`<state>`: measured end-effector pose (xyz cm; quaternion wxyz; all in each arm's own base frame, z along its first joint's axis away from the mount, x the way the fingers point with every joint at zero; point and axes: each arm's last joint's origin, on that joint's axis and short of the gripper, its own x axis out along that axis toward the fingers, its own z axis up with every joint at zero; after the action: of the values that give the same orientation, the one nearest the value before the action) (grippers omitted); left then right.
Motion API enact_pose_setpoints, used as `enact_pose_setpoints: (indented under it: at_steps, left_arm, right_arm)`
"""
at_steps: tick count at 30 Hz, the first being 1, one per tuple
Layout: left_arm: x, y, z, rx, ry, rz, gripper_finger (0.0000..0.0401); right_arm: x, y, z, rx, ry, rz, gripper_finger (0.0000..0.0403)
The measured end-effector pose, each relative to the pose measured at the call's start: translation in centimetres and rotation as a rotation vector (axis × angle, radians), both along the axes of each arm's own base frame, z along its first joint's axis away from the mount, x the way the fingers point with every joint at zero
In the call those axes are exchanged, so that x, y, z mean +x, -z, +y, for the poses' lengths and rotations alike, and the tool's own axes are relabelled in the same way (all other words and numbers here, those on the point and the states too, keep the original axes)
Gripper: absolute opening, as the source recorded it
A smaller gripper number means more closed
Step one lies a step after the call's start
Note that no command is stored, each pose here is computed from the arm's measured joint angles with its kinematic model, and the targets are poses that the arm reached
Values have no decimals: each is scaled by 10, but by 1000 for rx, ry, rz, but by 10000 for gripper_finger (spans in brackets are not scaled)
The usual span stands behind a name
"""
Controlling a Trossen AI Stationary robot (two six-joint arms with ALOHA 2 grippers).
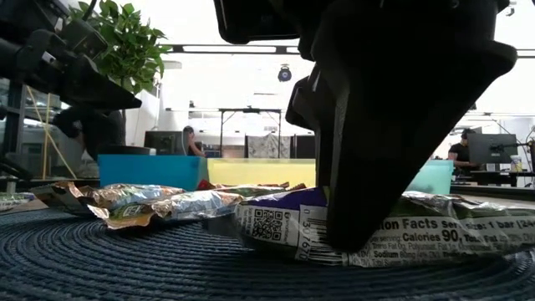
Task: Pick and place Granola Bars by type
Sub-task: Put the blue granola bar into the green bin
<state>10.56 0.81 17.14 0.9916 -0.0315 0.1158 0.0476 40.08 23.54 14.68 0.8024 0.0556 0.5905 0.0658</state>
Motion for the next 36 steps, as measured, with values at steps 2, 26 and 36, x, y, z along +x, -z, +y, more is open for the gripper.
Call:
enact_pose_setpoints:
  at_steps: [2, 26, 36]
  left_arm:
    - [0, 0, 0, 0, 0, 0, 131]
    - [0, 0, 0, 0, 0, 0, 131]
    - [0, 0, 0, 0, 0, -1, 131]
  right_arm:
    - [0, 0, 0, 6, -2, 3, 74]
    - [7, -15, -7, 89, -24, -42, 73]
    - [7, -97, -36, 57, 1, -317, 73]
